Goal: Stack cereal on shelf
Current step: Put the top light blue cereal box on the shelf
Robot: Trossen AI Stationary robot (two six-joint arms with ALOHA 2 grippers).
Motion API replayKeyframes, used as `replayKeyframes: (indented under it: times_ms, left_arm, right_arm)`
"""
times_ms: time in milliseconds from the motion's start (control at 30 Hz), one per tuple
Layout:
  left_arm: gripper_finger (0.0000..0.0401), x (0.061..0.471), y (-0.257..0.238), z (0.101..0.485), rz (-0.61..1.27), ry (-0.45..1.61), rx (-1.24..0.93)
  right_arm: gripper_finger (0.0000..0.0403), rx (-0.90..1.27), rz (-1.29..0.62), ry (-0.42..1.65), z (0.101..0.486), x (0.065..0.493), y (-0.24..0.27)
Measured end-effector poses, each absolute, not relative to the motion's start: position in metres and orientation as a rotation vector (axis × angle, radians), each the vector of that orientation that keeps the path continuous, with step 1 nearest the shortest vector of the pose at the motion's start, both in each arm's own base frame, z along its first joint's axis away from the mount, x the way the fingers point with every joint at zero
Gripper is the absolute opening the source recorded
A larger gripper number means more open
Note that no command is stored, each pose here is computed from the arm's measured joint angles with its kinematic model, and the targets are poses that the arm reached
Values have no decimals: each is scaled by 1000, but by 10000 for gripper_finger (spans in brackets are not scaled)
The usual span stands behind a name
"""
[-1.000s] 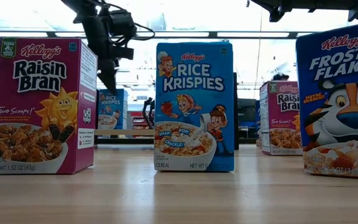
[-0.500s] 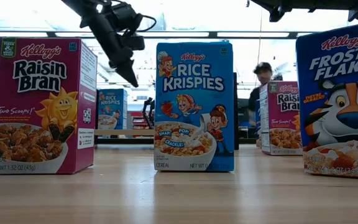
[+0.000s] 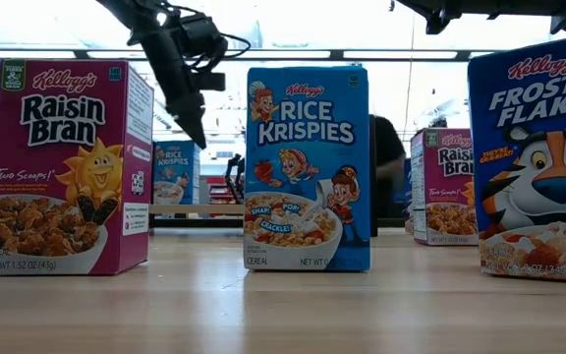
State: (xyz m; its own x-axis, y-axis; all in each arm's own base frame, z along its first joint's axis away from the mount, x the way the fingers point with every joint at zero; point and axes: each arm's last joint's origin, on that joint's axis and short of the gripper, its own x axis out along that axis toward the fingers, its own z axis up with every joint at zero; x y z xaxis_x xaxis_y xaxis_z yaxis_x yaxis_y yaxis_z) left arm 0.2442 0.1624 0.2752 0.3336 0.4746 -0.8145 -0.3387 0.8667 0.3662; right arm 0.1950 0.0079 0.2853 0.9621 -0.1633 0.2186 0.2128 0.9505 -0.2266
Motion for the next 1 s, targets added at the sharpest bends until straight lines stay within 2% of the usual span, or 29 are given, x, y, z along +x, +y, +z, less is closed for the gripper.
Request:
replayKeyframes:
  times_ms: [267,467,667,833,1000]
  left_arm:
    - [0,244,162,276,535,1117,139]
    - [0,244,156,291,523,1114,139]
    - [0,236,139,306,355,1226,52]
    - [0,224,132,290,270,1373,1]
    - [0,225,133,263,298,1366,4]
  right_arm:
    - [9,-251,-192,-199,285,195,8]
    - [9,-251,-192,-199,285,195,8]
    - [9,-251,-192,-199,285,195,8]
    - [9,-251,-192,-198,285,195,8]
    - [9,-252,-192,-196,285,195,8]
